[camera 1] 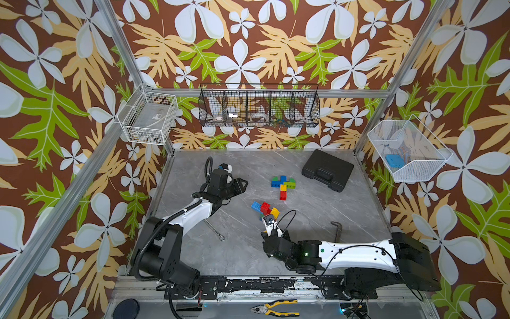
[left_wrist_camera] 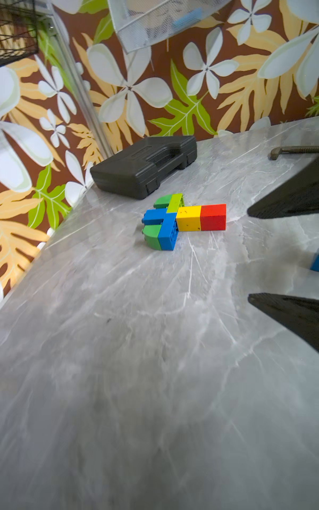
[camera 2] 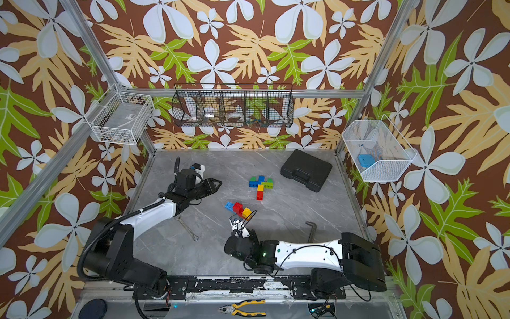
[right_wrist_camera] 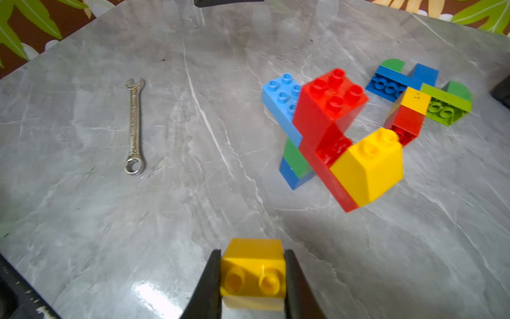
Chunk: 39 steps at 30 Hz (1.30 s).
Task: Assemble a fork with lego
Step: Pick up the lego brick from the center of the board, then adjust the lego brick at the center of the board.
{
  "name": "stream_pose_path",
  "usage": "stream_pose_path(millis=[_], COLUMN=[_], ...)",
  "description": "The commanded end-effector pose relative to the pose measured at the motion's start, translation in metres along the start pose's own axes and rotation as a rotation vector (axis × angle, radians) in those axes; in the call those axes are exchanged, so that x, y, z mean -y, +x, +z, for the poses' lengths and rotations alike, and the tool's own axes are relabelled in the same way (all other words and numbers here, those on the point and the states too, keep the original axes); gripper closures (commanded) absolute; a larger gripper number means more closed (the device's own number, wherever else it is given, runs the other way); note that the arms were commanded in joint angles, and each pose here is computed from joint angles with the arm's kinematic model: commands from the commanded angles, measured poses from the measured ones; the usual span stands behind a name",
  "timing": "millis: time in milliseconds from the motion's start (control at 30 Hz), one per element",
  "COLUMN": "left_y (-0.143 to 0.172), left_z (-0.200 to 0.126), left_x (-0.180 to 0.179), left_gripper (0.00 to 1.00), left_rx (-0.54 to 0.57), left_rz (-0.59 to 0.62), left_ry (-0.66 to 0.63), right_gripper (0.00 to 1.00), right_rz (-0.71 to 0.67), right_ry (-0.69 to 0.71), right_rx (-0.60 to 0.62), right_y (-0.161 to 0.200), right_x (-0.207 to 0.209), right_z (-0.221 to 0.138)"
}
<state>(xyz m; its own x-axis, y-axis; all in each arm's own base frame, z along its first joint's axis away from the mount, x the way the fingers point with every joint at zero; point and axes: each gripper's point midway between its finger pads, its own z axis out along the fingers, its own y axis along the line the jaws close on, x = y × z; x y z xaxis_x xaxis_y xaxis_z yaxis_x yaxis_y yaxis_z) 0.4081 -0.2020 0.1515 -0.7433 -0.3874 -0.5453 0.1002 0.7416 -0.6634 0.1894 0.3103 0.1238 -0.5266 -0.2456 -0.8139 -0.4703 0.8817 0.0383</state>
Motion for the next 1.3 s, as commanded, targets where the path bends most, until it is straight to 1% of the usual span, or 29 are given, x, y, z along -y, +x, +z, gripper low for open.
stream_pose_path(millis=[0,100,233,400,500,667,833,1067,1267], left_y=[0.011,0.024,0.034,0.045,0.055,0.065,0.067,0.075,0.083], left_z=[0.02,0.039,0.05,0.058,0.061,0.06,0.054,0.045,0.036], left_x=[0.017,0.026,0.027,0.021,0.018,0.008,0.002,-0.002,-0.005], left_gripper=[0.53,0.53,0.54,0.56,0.58,0.61,0.62,0.64,0.65], left_rx=[-0.087,-0.156,-0.198,-0.242,-0.277,-0.298,-0.298,-0.314,-0.325], left_rz=[0.074,0.105,0.134,0.139,0.161,0.153,0.159,0.157,0.148], left_ry=[0.044,0.049,0.026,0.007,-0.016,-0.047,-0.077,-0.08,-0.077], right_gripper=[1.0,1.0,1.0,1.0,1.0,1.0,1.0,1.0,1.0], right_rz=[0.096,0.17,0.181,0.186,0.235,0.265,0.299,0.322,0.335], right_ry=[-0.094,-0.144,-0.154,-0.117,-0.099,-0.075,-0.019,0.039,0.047], right_rx=[0.051,0.071,0.061,0.027,0.024,0.041,0.022,0.017,0.028], right_y=[-0.009,-0.008,-0.006,0.003,0.003,-0.006,0.001,0.005,0.0], right_x=[0.002,0.015,0.02,0.023,0.031,0.038,0.051,0.07,0.083], right_z=[0.0,0.0,0.002,0.013,0.02,0.028,0.032,0.034,0.033])
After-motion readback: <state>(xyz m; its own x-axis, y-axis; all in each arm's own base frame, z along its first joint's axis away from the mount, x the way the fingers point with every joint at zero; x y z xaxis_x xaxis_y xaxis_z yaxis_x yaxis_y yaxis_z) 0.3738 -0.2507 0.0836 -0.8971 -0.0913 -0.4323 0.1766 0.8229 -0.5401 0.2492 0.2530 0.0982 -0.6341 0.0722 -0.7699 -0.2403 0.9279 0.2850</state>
